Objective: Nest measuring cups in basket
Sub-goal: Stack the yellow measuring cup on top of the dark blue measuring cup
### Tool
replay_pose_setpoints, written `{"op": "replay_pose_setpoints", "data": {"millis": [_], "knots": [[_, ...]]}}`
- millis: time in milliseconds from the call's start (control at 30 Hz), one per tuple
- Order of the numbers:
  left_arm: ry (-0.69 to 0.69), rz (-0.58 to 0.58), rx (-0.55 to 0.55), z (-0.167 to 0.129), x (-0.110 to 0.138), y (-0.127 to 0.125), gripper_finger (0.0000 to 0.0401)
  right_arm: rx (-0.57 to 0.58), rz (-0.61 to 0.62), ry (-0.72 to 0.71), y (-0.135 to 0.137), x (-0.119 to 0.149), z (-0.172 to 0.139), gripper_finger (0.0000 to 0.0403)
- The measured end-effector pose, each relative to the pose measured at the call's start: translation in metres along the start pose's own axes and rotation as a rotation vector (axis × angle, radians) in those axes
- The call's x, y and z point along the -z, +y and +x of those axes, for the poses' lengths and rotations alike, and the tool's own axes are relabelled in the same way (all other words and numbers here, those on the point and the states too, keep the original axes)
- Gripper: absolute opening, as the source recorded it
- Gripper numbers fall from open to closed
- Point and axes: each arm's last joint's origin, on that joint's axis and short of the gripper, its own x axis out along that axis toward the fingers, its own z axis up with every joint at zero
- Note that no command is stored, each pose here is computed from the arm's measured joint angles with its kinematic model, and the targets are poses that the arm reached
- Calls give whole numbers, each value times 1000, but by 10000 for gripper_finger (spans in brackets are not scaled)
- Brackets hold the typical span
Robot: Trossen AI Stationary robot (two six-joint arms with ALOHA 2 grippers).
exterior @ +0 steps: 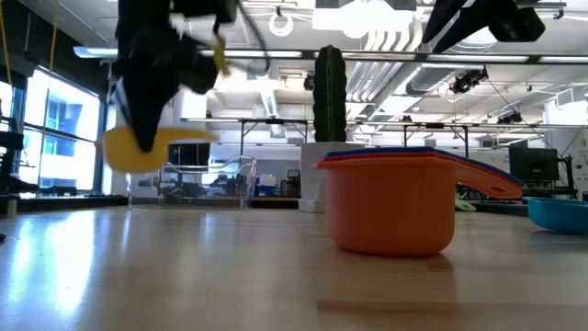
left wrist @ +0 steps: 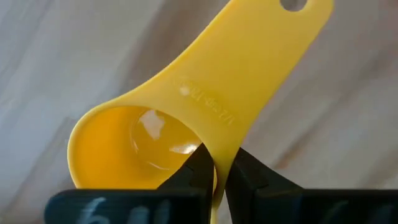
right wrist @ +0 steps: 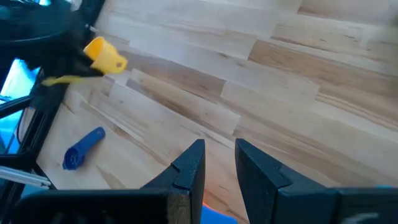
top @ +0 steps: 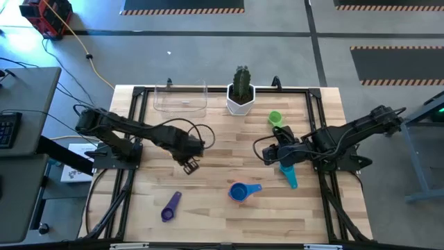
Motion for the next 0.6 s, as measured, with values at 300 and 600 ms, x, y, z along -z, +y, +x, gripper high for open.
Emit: {"op": "replay_pose_setpoints", "data": {"millis": [300, 600], "knots": [[-284, 61, 325, -42, 6, -69, 13, 43, 8, 15, 3, 6, 12, 80], [-519, 63, 584, -59, 13, -109, 15, 46, 18, 44, 4, 8, 14, 80]]}}
